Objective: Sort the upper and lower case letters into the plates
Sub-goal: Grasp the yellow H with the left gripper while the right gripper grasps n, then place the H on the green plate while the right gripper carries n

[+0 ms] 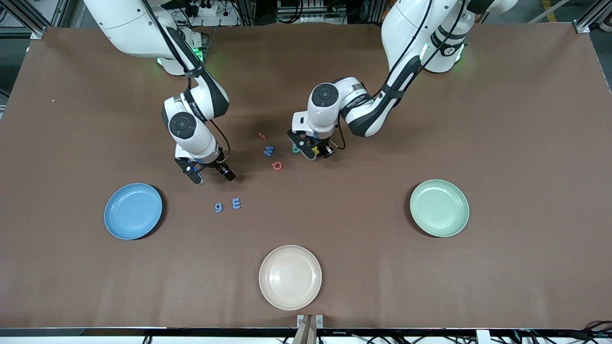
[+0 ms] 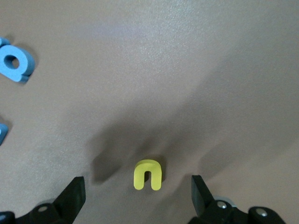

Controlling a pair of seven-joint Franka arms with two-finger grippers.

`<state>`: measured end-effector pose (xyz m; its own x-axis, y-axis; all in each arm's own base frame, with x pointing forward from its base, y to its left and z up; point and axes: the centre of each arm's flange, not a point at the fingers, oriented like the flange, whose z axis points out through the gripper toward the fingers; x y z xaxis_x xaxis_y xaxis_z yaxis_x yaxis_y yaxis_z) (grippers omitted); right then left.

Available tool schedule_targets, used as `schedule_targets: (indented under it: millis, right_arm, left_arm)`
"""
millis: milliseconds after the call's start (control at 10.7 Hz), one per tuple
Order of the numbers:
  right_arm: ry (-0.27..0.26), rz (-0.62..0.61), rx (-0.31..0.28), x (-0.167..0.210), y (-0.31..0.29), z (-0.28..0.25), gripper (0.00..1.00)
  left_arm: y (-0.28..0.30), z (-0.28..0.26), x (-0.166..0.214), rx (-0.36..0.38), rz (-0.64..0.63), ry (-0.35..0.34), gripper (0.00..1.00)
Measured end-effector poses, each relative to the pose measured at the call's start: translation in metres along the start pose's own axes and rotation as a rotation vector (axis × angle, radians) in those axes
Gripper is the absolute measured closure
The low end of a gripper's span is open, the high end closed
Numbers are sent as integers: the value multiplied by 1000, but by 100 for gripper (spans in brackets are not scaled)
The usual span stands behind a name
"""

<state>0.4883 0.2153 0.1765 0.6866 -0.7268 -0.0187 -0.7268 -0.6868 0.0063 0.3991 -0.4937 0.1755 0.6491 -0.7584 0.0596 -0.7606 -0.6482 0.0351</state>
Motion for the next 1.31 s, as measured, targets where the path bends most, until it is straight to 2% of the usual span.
schedule_targets:
  millis: [187, 373, 653, 933, 1120, 1306]
  right_arm:
    - [-1, 0, -2, 0, 1, 1, 0]
    - [-2, 0, -5, 0, 1, 3, 0]
    - [-3, -16, -8, 0, 2, 5, 0]
    - [1, -18, 2, 0, 4, 9, 4]
    - [6, -16, 13, 2, 3, 6, 32]
    - [9, -15, 21, 3, 2, 2, 60]
  left_arm:
    - [-6, 1, 1, 3, -13, 2, 67]
    - [-49, -10, 9, 21, -79, 26, 67]
    - [-180, -73, 6, 77, -249, 76, 67]
    - [-307, -114, -39, 123, -437, 93, 67]
    - [-374, -114, -82, 129, -545, 53, 67]
    - [-392, -107, -103, 124, -586, 18, 67]
